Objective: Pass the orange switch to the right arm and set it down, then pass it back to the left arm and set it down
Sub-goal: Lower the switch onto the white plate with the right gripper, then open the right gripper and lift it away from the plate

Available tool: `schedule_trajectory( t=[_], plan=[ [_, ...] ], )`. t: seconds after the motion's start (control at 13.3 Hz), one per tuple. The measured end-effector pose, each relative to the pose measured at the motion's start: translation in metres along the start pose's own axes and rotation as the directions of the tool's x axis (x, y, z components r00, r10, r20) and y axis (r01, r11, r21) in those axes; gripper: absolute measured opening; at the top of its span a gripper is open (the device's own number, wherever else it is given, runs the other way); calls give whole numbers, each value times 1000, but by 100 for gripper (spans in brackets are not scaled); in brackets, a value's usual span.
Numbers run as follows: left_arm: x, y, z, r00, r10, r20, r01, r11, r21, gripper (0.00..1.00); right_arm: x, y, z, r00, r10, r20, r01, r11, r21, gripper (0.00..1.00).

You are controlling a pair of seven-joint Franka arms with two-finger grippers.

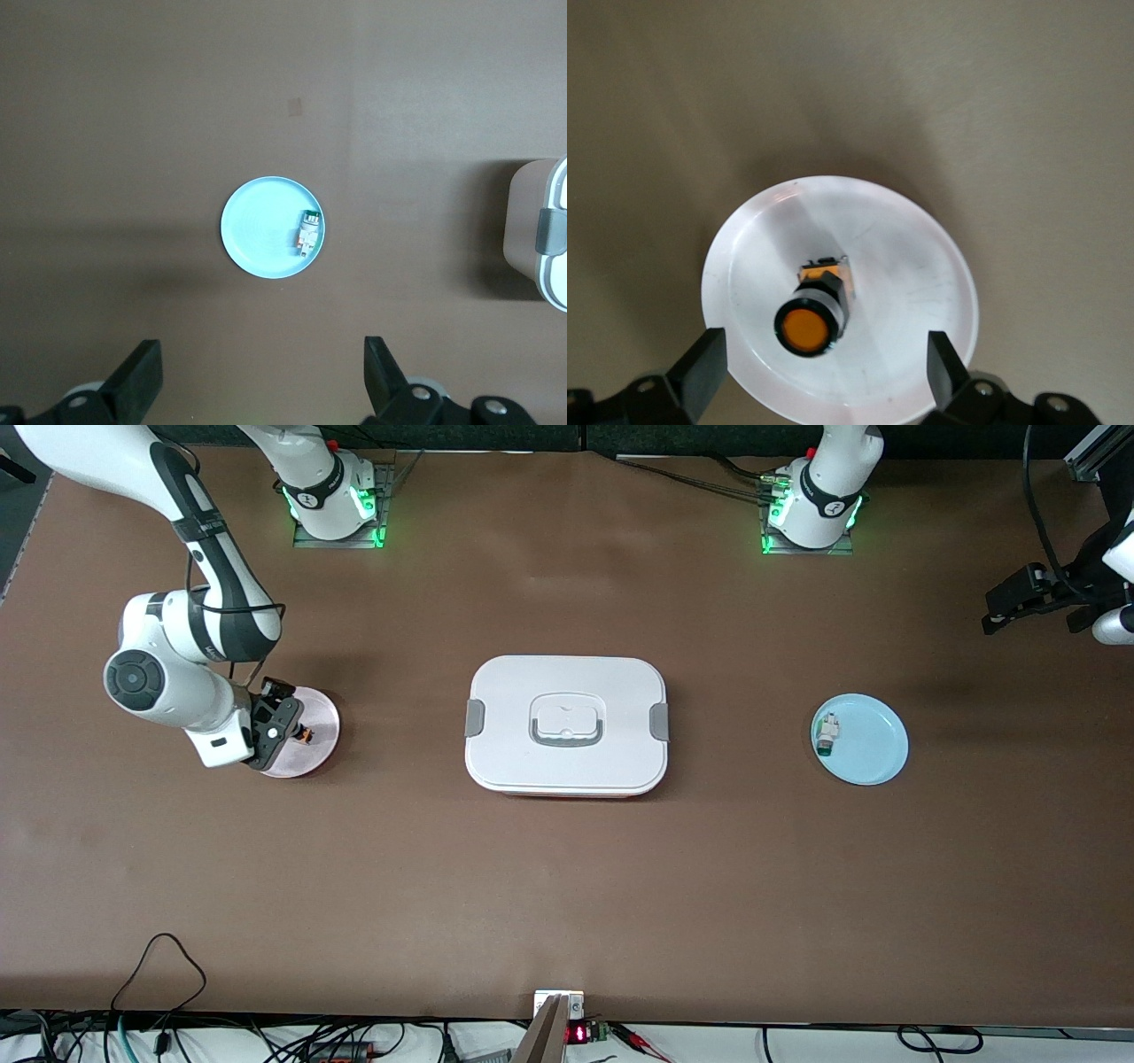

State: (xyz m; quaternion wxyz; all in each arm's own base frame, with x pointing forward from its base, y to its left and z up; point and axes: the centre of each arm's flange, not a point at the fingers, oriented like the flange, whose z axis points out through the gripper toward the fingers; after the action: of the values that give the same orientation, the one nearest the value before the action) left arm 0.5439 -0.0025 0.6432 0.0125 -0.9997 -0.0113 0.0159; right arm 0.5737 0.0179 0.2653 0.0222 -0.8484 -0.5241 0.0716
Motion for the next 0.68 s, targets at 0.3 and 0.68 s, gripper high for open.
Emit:
schedule_trajectory(
  t=[0.3,0.68],
  plan=[
    [0,0,0,1000,0,1,0,1000,0,100,5,19,-76,992,88,-94,-88,996,6,100],
    [0,0,0,1000,0,2,0,1000,0,100,3,26,-163,923,374,-97,-373,927,24,100]
  ],
)
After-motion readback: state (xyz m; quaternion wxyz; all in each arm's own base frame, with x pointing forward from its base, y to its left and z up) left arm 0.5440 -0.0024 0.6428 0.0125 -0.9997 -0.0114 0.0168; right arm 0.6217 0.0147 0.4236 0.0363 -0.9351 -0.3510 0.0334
